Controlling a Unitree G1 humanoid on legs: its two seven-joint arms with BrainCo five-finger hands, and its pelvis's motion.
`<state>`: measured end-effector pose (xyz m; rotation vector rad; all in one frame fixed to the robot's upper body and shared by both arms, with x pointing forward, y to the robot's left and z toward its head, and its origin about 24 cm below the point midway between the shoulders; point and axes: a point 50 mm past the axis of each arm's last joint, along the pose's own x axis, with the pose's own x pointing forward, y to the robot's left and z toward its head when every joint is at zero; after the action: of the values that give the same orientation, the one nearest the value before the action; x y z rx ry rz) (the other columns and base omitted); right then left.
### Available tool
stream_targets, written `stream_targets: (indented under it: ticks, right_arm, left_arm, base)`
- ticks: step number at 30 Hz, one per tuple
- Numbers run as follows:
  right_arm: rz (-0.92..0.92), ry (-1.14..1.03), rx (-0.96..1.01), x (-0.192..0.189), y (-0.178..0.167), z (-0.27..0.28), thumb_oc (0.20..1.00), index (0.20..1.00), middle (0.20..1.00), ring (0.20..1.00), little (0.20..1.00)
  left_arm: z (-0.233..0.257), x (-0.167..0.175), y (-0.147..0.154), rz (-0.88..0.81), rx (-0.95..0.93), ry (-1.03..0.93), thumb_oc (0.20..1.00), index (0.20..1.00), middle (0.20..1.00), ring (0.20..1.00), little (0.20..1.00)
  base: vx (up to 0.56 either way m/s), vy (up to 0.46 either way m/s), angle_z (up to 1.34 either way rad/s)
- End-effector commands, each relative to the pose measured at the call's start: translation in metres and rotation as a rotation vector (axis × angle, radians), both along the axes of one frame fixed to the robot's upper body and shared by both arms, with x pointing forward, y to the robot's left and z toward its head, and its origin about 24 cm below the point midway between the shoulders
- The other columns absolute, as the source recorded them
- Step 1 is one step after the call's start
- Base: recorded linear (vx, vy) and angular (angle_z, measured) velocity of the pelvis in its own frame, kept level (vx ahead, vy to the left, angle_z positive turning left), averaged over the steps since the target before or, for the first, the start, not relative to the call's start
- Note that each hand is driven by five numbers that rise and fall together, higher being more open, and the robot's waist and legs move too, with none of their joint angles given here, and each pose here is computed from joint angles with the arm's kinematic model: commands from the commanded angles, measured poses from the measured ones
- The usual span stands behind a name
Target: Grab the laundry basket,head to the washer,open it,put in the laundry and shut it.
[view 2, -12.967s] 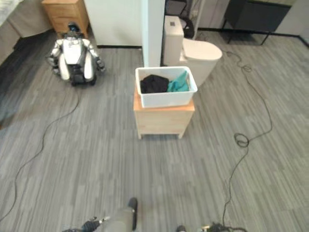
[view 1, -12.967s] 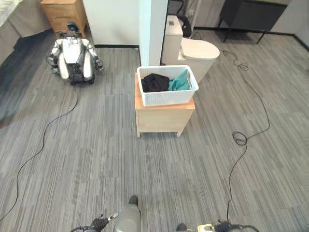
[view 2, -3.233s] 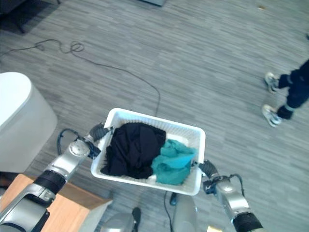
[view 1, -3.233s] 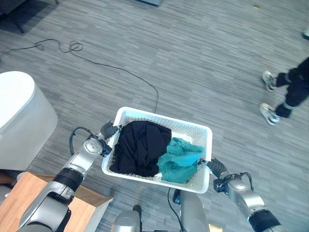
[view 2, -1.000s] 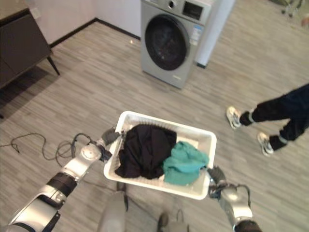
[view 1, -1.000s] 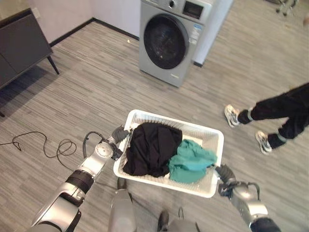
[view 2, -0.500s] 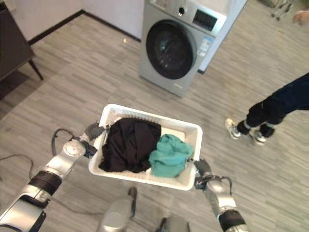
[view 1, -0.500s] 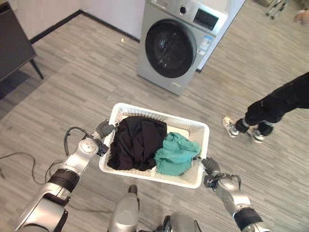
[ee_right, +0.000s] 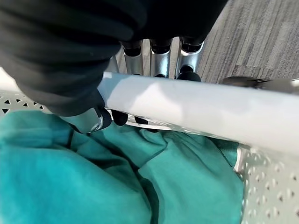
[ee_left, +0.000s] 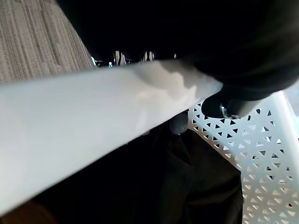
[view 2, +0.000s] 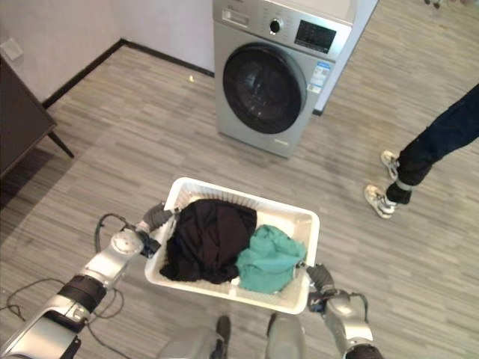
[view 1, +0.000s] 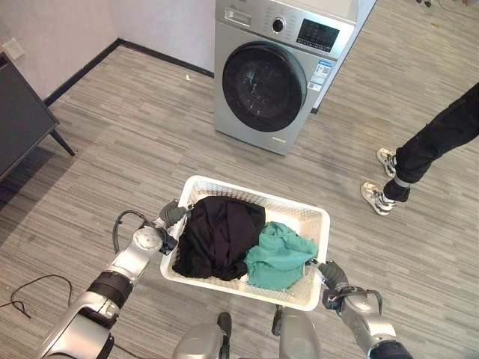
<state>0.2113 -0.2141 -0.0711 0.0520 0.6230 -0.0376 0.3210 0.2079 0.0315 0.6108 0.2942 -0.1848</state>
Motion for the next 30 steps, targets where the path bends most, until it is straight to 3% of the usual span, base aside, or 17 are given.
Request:
stream_targets:
  ticks: [1,9,30]
  right_arm:
    - [-0.096,-0.142,-0.038,0.008,-0.052,0.031,0.200,0.200,0.200,0.200,0.200]
    - [-0.083,-0.196,-0.050,0.014,-0.054,0.044,0.200,0.200,0.200,0.200,0.200]
    - [-0.051,-0.144,-0.055,0.009,-0.041,0.030,0.200,0.200,0.200,0.200,0.200]
  left_arm:
    - [0.046,0.015,0.034,0.098,0.024,-0.197,0.200,0.200,0.200,0.200,0.200]
    - [0.054,0.016,0.025,0.087,-0.025,-0.234,0.200,0.200,0.200,0.200,0.200]
    - [0.048,0.015,0.028,0.085,-0.020,-0.206,0.200,0.200,0.200,0.200,0.200]
  base:
    - [0.32,-0.393,0.43]
    - [0.14,-0.243,0.07]
    - [0.11,0.095,-0.12]
